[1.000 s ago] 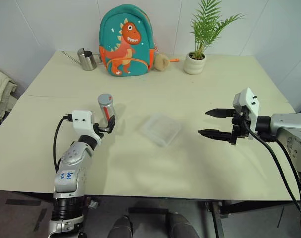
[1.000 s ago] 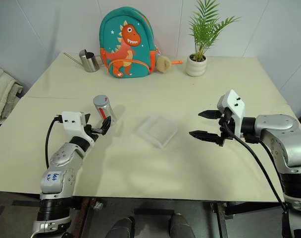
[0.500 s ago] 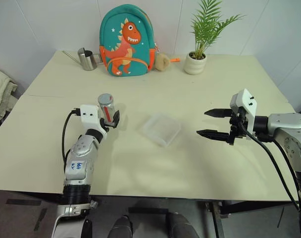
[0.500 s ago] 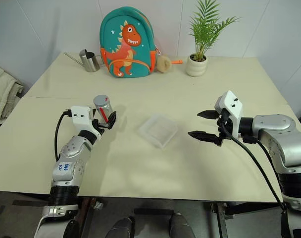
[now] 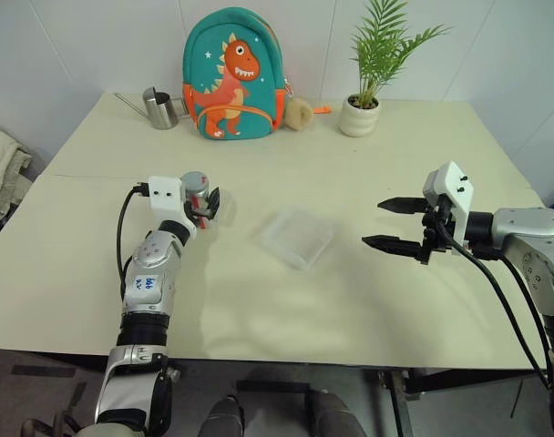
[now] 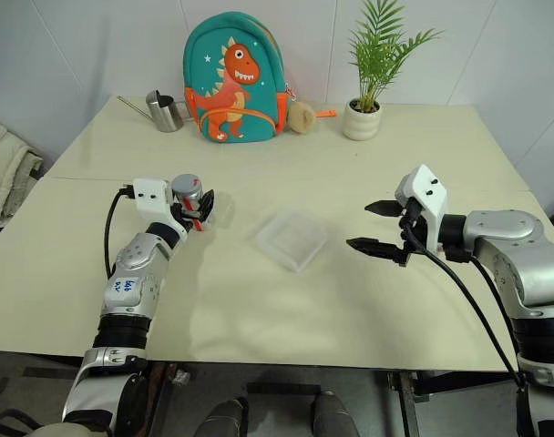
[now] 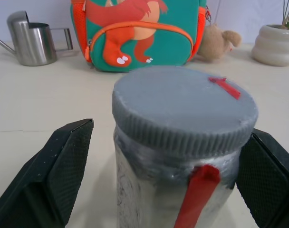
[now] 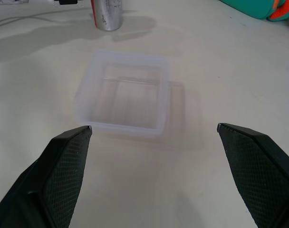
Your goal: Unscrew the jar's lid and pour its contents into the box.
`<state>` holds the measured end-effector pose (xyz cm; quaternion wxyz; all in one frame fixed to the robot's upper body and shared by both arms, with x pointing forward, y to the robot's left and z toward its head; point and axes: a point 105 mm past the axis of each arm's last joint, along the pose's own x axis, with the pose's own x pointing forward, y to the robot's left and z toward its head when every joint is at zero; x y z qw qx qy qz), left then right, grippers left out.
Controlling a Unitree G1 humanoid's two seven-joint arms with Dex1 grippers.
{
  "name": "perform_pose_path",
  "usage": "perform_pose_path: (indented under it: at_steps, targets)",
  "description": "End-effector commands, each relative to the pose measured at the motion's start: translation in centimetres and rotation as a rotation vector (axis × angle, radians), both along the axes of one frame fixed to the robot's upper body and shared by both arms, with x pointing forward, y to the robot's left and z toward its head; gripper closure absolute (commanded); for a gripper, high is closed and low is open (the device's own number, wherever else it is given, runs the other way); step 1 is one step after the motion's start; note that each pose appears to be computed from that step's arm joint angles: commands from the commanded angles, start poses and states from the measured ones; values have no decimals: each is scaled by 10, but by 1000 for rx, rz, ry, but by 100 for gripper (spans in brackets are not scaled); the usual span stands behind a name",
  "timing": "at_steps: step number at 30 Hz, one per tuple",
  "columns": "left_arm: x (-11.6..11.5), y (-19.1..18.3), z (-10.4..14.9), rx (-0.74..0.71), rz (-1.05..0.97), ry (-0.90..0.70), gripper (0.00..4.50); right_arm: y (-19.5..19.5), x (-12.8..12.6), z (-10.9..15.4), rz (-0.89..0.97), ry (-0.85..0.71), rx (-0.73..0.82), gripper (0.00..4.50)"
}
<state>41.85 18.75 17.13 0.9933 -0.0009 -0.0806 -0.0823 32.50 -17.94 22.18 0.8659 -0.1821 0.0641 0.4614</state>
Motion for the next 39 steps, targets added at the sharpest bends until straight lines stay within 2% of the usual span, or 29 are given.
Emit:
perform_pose_path:
  at_steps: [1,7,16,26,31,36,39]
  targets:
    - [2,4,13,23,12,-53,87,1,-1,16,5,-65,6,0]
    - [1,8,12,23,23,-57,257,1,0,17,-2,-68,3,0]
    - [-8,11,26,33,-19,-100,257,7,1,22,-3,-96,9,0]
    - [-30,-14,53,124,-323,-103,257,43,9,39,-82,-173,132,0]
    - [-41,-40,64,113,-524,-46,257,87,3,59,-106,-229,332,0]
    - [-46,-56,78,153,-635,-96,257,105,-4,68,-137,-268,388,0]
    - [-54,-77,70,220,-795,-62,257,115,-10,75,-140,-277,421,0]
